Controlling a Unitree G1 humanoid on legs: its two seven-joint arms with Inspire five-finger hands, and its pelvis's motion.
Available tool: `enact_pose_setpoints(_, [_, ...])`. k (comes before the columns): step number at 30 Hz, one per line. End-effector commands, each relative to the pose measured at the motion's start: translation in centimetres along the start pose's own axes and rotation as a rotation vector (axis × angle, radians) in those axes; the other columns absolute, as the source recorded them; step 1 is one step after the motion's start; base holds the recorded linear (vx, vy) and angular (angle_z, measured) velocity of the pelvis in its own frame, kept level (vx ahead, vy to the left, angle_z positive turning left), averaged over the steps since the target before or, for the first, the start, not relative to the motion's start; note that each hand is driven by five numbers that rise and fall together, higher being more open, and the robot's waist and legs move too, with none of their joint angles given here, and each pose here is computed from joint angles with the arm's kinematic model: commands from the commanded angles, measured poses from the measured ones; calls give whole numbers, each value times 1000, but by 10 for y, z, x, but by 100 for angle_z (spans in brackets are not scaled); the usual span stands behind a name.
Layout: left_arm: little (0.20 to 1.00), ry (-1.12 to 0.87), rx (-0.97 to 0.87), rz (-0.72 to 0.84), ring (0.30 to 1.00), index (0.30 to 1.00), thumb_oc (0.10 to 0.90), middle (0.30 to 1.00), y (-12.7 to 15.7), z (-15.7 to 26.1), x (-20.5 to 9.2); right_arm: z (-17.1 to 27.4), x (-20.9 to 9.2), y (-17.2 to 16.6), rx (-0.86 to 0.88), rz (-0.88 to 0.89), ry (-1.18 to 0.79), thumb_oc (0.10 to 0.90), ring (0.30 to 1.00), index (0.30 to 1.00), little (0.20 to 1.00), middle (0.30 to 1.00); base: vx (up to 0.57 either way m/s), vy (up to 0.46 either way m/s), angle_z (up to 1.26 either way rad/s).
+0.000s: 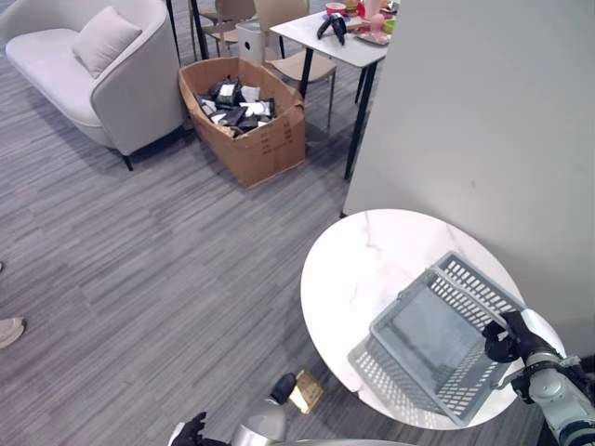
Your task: Get the vegetables into the basket
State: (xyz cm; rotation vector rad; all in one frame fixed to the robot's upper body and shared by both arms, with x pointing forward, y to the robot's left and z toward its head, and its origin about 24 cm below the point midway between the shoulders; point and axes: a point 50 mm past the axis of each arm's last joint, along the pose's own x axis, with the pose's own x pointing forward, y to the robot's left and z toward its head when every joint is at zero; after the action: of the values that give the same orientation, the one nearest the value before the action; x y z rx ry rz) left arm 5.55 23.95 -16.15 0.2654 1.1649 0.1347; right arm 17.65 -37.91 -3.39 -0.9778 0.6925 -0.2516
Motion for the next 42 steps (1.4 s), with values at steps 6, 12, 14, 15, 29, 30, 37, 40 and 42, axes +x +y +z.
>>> enact_pose_setpoints(6, [1000, -48, 9, 54, 1000, 1000, 900, 1000, 20, 21, 6, 29, 13, -29, 40, -107, -103, 400, 300, 300, 300, 300, 15, -25, 14])
enact_pose_setpoints(12, [1000, -40, 10, 57, 1000, 1000, 900, 1000, 23, 18, 6, 37, 16, -26, 24, -91, -125, 400, 300, 300, 300, 300, 8, -16, 12])
enact_pose_setpoints(14, [1000, -40, 10, 56, 1000, 1000, 900, 1000, 23, 18, 6, 40, 17, -27, 12, -90, -133, 400, 300, 300, 300, 300, 0, 0, 0])
enact_pose_setpoints(15, [1000, -44, 9, 54, 1000, 1000, 900, 1000, 22, 19, 6, 42, 18, -28, 6, -91, -137, 400, 300, 300, 300, 300, 0, 0, 0])
enact_pose_setpoints(29, [1000, -67, -26, 31, 1000, 1000, 900, 1000, 15, 23, 6, 72, 26, -44, 23, -139, -215, 900, 1000, 1000, 1000, 1000, -2, 23, -5])
enact_pose_setpoints(30, [1000, -62, -31, 30, 1000, 1000, 900, 1000, 14, 22, 6, 75, 26, -45, 20, -144, -232, 900, 1000, 1000, 1000, 1000, 23, 4, -6])
enact_pose_setpoints(37, [1000, -57, -55, 19, 1000, 1000, 900, 1000, 9, 17, 4, 108, 19, -66, -23, -213, -390, 900, 1000, 1000, 1000, 1000, 2, 1, -12])
enact_pose_setpoints(40, [1000, -56, -70, 16, 1000, 1000, 900, 1000, 6, 18, 5, 127, 9, -79, -24, -268, -502, 900, 1000, 1000, 1000, 1000, -10, 21, -20])
enact_pose_setpoints(42, [1000, -60, -77, 14, 1000, 1000, 900, 1000, 5, 20, 5, 132, 4, -82, -17, -284, -536, 900, 1000, 1000, 1000, 1000, 6, 14, -31])
